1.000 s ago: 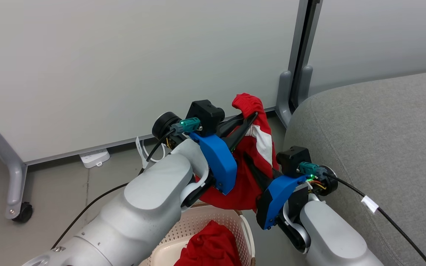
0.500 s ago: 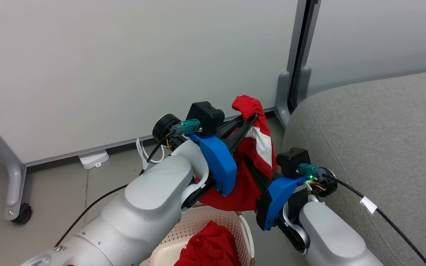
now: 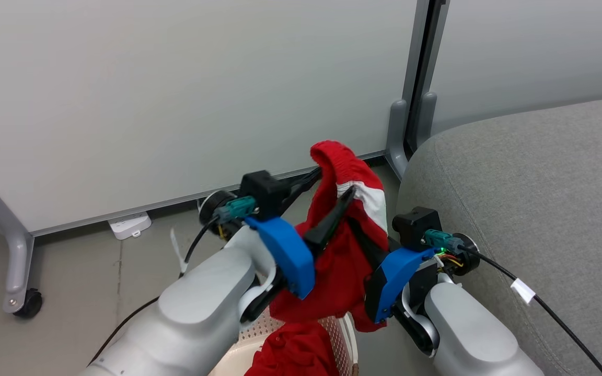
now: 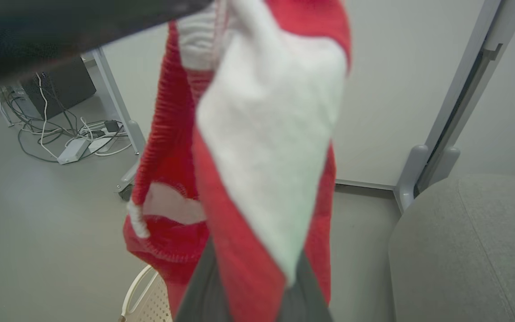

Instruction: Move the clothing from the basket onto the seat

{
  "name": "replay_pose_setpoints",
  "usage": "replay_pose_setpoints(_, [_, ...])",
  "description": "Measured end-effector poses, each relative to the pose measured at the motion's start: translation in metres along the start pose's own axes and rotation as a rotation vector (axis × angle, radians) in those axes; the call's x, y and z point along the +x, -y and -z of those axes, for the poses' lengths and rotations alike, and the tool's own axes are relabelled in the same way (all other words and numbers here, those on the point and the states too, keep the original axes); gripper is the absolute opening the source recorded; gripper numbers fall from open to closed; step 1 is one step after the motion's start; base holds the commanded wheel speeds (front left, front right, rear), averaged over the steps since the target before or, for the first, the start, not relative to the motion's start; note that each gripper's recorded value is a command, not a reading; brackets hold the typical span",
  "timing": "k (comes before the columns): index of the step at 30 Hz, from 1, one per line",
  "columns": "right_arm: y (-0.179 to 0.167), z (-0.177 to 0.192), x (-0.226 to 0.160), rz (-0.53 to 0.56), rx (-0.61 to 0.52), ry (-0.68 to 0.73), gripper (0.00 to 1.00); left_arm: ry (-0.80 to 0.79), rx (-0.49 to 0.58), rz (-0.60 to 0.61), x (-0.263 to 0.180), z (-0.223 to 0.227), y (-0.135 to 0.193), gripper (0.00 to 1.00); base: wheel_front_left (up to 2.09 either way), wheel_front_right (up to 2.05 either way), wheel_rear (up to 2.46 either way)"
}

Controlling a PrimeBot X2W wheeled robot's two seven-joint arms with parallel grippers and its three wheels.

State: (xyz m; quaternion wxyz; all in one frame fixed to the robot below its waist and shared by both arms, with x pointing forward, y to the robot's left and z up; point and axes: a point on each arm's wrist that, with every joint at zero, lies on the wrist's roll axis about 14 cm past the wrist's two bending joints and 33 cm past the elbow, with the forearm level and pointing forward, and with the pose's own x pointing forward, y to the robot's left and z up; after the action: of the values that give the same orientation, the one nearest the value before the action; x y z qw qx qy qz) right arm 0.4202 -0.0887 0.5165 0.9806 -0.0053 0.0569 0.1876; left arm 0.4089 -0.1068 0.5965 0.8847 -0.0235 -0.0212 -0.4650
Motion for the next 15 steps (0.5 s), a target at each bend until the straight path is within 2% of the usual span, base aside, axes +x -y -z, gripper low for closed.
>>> replay_pose_setpoints(5, [0.004, -0.002, 0.001, 0.011, -0.016, 0.008, 0.00, 0.007, -0.051, -0.101, -0.031, 0.023, -0.021, 1.00, 0.00, 0.00, 0.00])
replay_pose_setpoints(11, [0.005, -0.003, 0.003, 0.015, -0.017, 0.013, 0.00, 0.018, -0.064, -0.217, -0.089, 0.050, -0.033, 1.00, 0.00, 0.00, 0.00])
replay_pose_setpoints(15, [0.004, -0.005, 0.007, 0.014, -0.014, 0.018, 0.00, 0.052, -0.057, -0.302, -0.123, 0.051, -0.040, 1.00, 0.00, 0.00, 0.00])
